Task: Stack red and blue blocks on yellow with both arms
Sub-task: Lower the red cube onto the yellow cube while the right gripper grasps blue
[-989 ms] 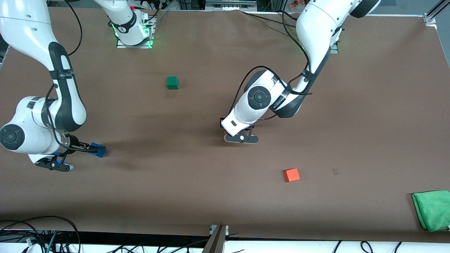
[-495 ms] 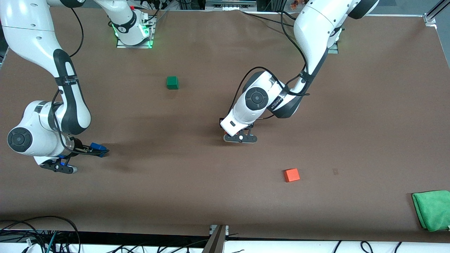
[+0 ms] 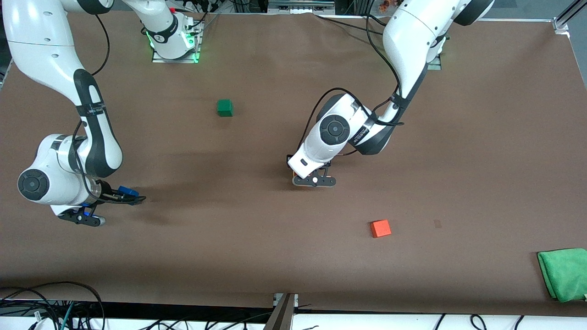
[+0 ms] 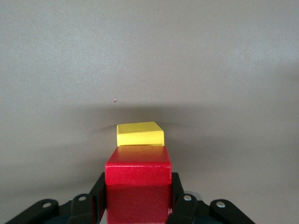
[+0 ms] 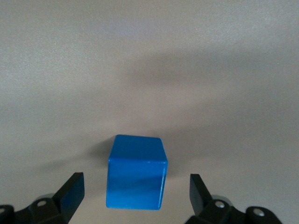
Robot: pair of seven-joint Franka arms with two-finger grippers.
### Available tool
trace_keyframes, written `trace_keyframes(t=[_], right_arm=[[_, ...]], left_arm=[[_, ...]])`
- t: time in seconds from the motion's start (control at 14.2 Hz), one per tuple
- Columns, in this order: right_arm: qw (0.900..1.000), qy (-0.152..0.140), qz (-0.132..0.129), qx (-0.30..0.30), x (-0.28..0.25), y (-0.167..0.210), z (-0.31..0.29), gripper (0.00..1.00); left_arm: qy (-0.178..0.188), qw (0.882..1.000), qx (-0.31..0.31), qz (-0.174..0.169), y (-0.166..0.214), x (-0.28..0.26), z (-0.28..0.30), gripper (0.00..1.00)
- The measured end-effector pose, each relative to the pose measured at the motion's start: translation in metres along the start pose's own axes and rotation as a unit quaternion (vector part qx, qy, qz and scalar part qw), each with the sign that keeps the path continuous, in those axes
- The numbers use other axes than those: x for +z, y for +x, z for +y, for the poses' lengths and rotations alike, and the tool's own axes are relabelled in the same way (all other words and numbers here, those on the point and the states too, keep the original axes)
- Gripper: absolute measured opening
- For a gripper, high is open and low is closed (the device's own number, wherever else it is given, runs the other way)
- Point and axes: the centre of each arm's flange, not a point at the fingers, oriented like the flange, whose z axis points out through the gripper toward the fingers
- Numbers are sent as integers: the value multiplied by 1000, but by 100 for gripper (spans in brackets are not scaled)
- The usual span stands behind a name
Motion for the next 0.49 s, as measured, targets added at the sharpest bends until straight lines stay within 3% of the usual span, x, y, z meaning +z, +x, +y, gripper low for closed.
trace_keyframes(t=[0.49], right_arm=[[1000, 1, 11, 2, 10, -2, 3, 100]], left_arm=[[-7, 1000, -17, 6, 1, -3, 10, 56]])
